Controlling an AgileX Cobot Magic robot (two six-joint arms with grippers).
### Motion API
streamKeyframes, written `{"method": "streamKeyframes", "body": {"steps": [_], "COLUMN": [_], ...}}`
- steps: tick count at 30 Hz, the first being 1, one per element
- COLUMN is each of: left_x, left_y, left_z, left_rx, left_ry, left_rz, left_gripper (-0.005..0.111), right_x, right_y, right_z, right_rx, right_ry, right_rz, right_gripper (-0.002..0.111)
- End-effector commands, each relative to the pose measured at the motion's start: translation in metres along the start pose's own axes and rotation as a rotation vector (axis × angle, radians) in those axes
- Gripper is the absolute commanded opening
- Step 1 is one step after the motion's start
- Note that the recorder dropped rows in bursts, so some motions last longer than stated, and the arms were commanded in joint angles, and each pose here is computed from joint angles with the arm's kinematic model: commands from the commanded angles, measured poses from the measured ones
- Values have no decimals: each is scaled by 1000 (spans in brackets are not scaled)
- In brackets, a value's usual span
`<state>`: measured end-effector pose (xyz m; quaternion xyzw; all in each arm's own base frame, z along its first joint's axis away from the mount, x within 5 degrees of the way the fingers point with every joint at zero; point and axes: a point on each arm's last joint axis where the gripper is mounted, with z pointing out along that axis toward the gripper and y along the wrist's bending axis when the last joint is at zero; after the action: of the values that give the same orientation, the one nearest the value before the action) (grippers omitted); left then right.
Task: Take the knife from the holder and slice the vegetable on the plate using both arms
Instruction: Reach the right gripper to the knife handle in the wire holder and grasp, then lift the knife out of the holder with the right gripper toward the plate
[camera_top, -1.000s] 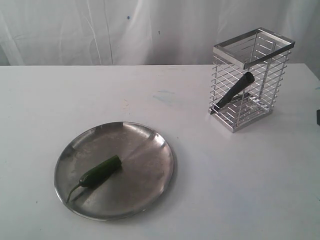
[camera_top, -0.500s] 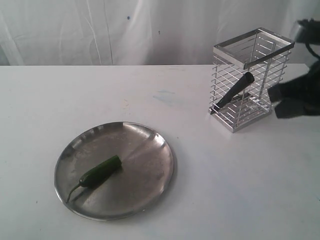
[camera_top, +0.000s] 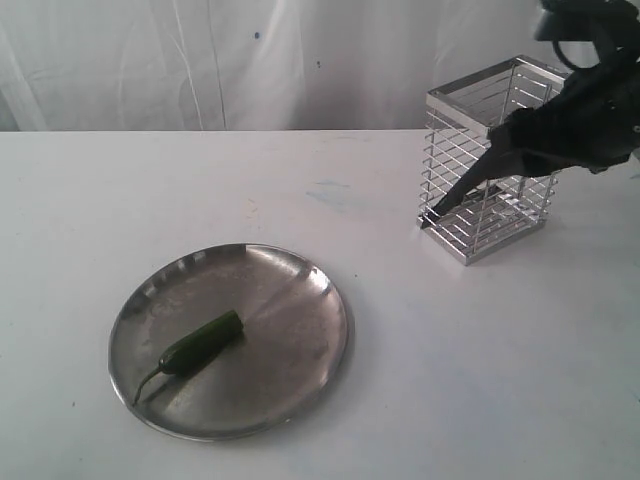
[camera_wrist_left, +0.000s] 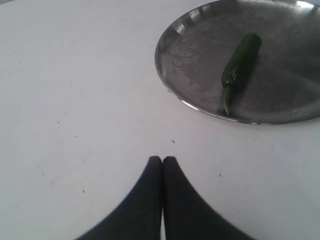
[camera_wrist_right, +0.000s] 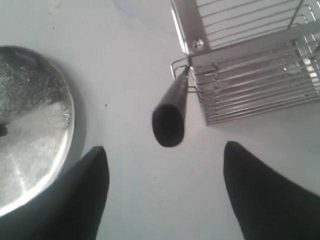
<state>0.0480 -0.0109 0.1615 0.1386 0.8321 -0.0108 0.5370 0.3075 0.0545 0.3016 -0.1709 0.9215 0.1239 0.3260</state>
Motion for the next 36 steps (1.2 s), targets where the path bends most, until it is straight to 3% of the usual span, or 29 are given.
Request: {"method": "streamKeyframes", "body": {"steps": [1,11,14,21,26,36], "left_x": [1,1,1,1,1,1], "left_y": [-1,-1,-1,-1,-1,-1], "left_z": [0,0,0,0,0,0], "left_rx": [9,9,9,9,9,9], "left_ry": [-4,-4,-4,-4,-4,-4], "left_rz": [-6,-6,-6,-6,-4,-4], "left_gripper": [0,0,0,0,0,0], "right_x": [-9,-10,-10,-11,-12,-23], "right_y": [12,2,0,0,1,11], "right_z": [11,42,46,46,42,-4], "right_rx": [-1,53,58,60,61,87], "right_ry": [-50,-60,-62,-66,-75,-208], "right_rz": [-54,-47,-35,-13,-18,-55], "right_gripper": [62,62,54,19,3,0]}}
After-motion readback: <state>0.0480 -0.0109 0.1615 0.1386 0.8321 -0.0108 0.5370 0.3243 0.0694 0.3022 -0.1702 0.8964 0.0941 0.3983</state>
